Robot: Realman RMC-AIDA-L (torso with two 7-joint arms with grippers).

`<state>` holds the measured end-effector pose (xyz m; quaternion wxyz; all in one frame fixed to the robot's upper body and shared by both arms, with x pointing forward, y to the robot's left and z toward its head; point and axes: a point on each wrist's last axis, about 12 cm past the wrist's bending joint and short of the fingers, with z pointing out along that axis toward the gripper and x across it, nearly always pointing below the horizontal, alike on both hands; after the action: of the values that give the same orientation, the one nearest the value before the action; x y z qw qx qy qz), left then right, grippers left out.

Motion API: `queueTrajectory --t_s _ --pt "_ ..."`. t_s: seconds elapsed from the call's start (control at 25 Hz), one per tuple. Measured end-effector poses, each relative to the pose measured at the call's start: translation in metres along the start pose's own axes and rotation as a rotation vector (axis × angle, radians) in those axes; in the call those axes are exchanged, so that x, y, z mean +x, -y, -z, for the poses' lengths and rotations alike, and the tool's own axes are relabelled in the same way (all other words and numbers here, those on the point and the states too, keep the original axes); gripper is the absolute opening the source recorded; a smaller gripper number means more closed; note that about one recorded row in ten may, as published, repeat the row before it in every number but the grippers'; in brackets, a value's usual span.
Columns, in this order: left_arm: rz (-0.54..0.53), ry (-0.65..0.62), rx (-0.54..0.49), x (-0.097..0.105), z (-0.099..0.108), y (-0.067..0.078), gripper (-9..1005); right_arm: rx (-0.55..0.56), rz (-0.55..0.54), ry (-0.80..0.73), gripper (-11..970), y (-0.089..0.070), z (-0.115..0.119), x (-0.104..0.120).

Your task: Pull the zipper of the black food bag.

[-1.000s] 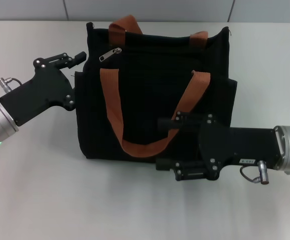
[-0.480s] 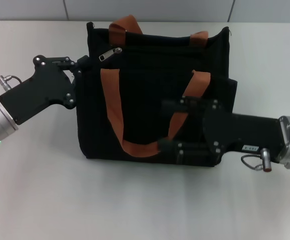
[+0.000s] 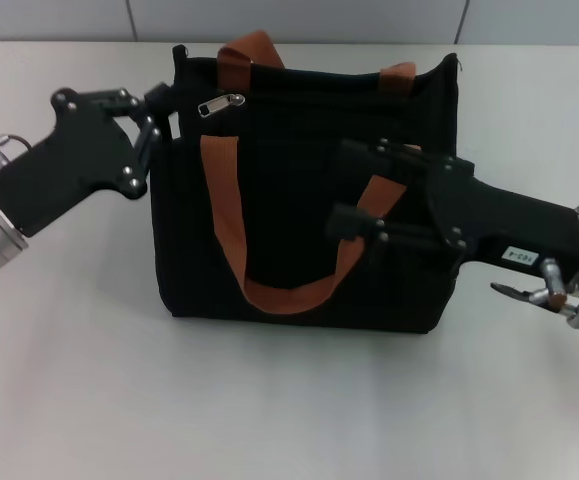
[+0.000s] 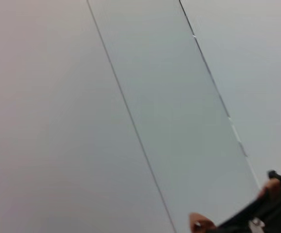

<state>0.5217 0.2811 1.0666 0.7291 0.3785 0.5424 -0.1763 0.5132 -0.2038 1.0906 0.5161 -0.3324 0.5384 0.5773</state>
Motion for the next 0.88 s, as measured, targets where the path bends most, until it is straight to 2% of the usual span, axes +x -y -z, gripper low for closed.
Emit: queueTrajectory --t_s 0.24,0.28,0.4,0.88 --pt "-0.034 0.025 0.001 -0.002 -0.007 0.001 21 0.046 -0.153 0.028 789 0.013 -0.012 -0.007" --pt "-0.046 0.040 0.007 -0.003 -0.007 0.004 21 0.072 -0.199 0.019 789 0.019 -0.014 -0.009" --pt "-0.054 0.068 0.013 -0.004 -0.008 0.010 21 0.082 -0.247 0.011 789 0.024 -0.019 -0.013" --pt "-0.061 0.114 0.018 -0.008 -0.005 0.015 21 0.085 -0.310 -0.060 788 0.040 -0.036 -0.034"
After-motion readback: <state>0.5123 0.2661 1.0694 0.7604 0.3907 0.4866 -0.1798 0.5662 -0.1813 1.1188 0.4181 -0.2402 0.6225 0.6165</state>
